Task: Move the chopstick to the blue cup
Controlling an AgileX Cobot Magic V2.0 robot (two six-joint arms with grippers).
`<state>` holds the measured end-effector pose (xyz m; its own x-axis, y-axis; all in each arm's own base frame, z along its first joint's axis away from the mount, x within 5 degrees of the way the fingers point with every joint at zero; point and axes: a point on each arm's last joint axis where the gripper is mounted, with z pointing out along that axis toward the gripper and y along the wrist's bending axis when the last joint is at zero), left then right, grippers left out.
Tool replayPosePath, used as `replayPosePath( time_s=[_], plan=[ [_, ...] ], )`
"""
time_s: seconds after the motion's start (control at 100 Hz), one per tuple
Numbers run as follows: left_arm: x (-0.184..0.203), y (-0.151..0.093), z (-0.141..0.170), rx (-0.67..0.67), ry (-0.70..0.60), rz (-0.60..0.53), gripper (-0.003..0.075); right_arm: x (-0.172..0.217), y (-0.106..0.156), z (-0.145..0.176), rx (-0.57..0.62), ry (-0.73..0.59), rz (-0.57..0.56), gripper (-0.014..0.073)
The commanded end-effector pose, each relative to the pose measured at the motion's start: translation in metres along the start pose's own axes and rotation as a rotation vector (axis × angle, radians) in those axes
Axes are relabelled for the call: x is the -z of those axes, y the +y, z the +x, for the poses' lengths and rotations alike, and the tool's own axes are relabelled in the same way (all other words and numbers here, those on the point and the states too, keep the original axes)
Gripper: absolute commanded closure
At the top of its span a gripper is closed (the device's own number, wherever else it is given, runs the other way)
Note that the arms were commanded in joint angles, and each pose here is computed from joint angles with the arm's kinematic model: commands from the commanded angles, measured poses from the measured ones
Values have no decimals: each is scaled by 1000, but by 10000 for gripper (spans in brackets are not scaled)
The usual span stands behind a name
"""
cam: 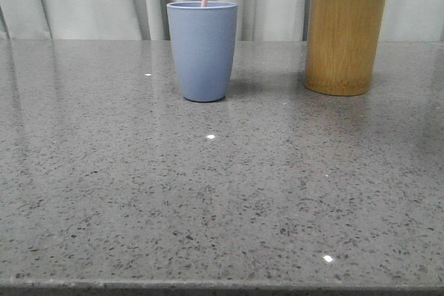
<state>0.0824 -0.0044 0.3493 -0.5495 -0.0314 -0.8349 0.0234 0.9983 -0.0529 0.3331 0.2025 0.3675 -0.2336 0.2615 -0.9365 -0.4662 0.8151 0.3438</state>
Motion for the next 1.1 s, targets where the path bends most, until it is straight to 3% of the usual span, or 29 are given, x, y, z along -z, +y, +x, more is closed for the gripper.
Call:
replayPosePath(
  time_s=[0.0, 0.14, 0.23, 0.48, 0.84, 1.09],
  plan=[
    [4, 0, -11, 11, -84, 2, 183, 14, 13, -35, 18, -157, -58, 475],
    [4, 0, -11, 11, -84, 2, 183, 15, 13, -36, 18, -159, -58, 296],
    [4, 0, -11, 11, -84, 2, 183, 17, 14, -38, 19, -166, -61, 240],
    [4, 0, -11, 11, -84, 2, 183, 42, 0, -64, 42, -180, 2, 239],
    [4, 0, -11, 11, -84, 2, 183, 126, -64, -105, 52, -56, 346, 239],
    [4, 0, -11, 11, -84, 2, 183, 197, -74, -93, 162, -7, 524, 239]
  ],
)
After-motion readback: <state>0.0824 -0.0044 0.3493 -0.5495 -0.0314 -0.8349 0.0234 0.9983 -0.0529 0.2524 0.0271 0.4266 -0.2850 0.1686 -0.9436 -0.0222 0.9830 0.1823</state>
